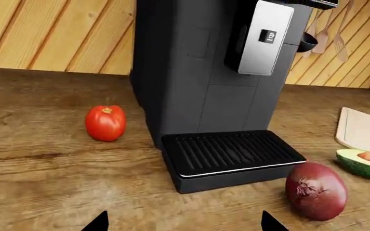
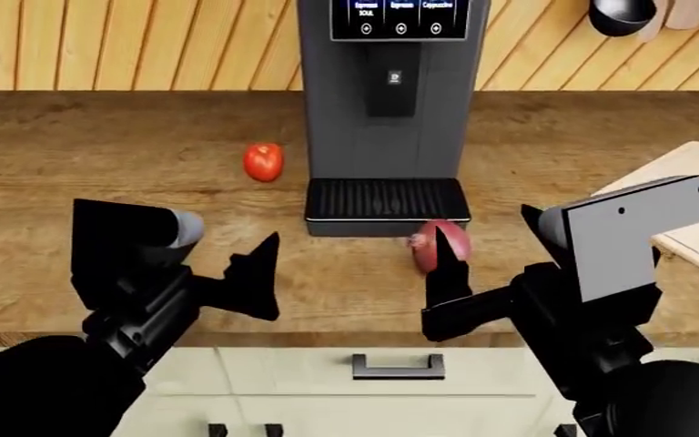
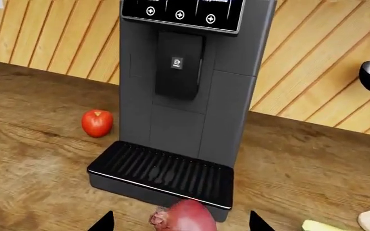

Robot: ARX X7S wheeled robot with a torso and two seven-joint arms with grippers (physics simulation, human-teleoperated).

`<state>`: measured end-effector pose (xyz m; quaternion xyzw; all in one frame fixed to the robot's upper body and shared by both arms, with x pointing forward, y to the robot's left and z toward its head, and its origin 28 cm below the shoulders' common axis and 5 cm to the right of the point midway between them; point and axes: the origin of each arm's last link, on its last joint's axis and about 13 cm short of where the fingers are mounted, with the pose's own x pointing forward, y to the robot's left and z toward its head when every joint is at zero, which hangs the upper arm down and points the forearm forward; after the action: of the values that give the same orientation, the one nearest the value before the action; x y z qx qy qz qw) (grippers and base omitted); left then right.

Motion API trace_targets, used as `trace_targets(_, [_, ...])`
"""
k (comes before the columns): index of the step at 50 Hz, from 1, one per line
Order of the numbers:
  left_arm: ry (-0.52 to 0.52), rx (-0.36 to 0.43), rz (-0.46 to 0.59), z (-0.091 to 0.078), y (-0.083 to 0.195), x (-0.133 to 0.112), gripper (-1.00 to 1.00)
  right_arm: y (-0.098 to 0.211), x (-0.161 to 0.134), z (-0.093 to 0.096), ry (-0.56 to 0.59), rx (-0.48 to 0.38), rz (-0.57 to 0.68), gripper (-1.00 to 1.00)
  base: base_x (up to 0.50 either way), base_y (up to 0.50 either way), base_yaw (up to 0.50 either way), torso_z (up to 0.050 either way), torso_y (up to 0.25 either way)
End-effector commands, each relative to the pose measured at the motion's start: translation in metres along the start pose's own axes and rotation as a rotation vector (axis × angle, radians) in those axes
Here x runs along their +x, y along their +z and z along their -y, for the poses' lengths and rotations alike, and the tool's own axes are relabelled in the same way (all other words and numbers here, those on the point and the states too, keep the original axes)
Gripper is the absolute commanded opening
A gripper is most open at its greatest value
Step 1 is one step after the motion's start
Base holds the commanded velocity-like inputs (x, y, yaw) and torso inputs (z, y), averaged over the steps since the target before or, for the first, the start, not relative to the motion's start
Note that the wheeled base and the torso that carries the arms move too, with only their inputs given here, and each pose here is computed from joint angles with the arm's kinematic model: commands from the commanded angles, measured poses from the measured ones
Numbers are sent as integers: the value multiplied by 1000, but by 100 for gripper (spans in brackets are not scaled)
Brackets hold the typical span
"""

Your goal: Place the avocado, onion, tomato and bell pepper on the cutting board.

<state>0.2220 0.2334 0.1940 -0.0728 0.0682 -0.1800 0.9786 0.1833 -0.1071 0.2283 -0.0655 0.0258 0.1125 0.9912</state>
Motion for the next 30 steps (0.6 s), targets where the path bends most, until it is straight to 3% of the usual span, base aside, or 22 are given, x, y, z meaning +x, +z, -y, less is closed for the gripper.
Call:
trace_targets(1, [9,-1,5,-1,2,0,100,3,-3,-1,11,-5,-6,100,324,0,0,0,0])
trace_targets(19, [13,-4,17,-3,3,0,100,9,-20,-6,16,-31,-6,100,323,0,0,0,1])
trace_targets(21, [13,-4,11,-3,2,0,100,12,-23,-8,37,14,2,100,213,0,0,0,0])
trace_targets(23, [14,-6,14,-4,2,0,100,14,-26,-7,48,-3,-11,100,0,0,0,0,0])
trace_targets(25, [13,-3,17,-4,3,1,100,19,-32,-8,139,-13,-34,100,0,0,0,0,0])
trace_targets(26, [11,-4,17,-4,3,1,100,21,-35,-5,118,-50,-55,100,0,0,0,0,0])
trace_targets(30, [18,-7,13,-6,2,3,100,33,-47,-1,152,-63,-59,100,0,0,0,0,0])
